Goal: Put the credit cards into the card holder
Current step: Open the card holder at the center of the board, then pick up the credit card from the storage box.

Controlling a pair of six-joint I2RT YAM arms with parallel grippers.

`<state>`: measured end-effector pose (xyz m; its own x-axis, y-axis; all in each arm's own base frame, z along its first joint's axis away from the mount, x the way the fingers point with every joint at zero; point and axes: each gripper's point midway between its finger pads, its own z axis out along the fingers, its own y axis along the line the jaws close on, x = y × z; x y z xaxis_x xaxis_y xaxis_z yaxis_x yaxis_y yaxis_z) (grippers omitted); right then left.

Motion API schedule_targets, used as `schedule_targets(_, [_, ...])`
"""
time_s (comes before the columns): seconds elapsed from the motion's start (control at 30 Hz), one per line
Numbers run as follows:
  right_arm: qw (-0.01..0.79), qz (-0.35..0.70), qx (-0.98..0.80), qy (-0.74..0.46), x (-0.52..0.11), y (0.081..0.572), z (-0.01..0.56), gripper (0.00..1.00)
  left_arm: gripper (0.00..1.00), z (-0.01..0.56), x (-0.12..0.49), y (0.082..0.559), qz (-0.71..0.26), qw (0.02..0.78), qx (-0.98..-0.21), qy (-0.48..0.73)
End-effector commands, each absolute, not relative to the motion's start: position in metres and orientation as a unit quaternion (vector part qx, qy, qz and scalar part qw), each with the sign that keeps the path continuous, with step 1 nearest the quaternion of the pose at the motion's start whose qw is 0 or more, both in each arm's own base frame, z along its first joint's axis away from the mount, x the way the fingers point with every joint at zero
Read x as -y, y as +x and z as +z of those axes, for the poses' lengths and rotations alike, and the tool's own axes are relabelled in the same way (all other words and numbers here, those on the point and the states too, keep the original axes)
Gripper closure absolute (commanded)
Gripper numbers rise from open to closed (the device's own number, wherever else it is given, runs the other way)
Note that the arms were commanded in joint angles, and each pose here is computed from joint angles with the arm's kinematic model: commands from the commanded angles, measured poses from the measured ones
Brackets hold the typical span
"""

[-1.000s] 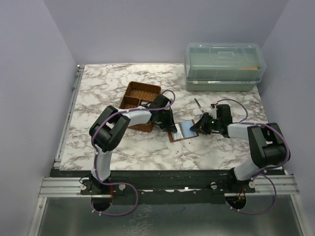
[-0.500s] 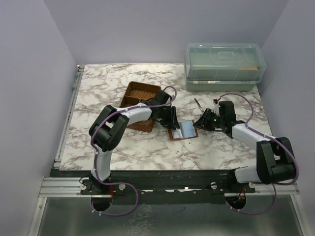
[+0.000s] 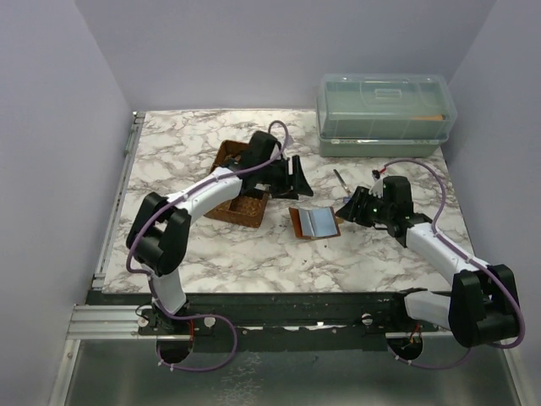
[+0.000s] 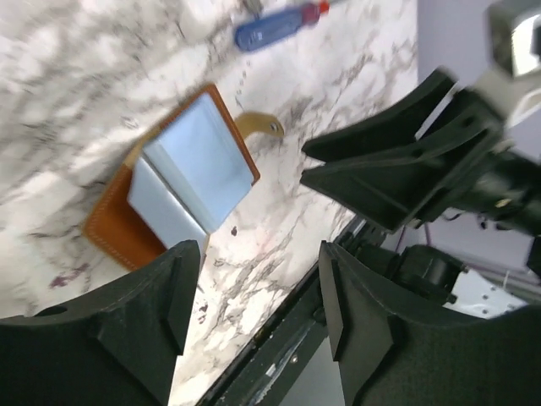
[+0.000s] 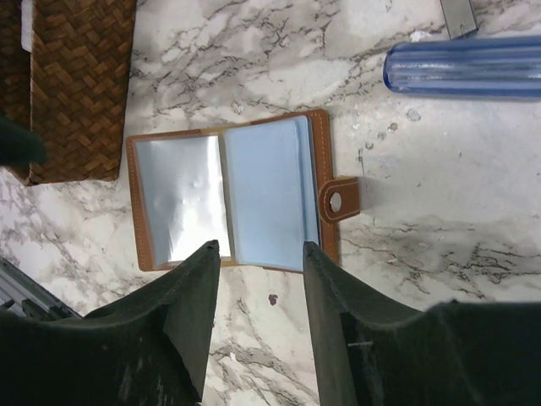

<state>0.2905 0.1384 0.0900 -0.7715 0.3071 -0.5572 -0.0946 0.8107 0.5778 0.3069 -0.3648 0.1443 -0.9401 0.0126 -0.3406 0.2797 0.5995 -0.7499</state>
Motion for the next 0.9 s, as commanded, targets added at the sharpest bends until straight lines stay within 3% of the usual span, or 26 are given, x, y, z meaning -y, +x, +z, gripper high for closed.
schedule_targets(0.0, [0.327, 0.301, -0.895, 0.044, -0.139, 0.279, 0.082, 0.50, 0.34, 0.179, 0.318, 0.337, -0.435, 0.203, -0.877, 0.022])
schedule_targets(0.17, [0.333, 0.289, -0.897, 0.037, -0.135, 0.279, 0.079, 0.45, 0.23, 0.173, 0.249, 0.370, -0.371, 0.247, -0.885, -0.137])
schedule_targets(0.37, [0.328, 0.294, -0.897, 0.036, -0.137, 0.276, 0.072, 0.44, 0.18, 0.144, 0.199, 0.394, -0.305, 0.251, -0.861, -0.321])
schedule_targets(0.63, [0.331, 0.296, -0.895, 0.033, -0.137, 0.276, 0.070, 0.44, 0.21, 0.105, 0.201, 0.409, -0.278, 0.202, -0.844, -0.412])
schedule_targets(0.87, [0.332, 0.296, -0.895, 0.031, -0.137, 0.276, 0.069, 0.44, 0.22, 0.081, 0.187, 0.412, -0.212, 0.224, -0.831, -0.463])
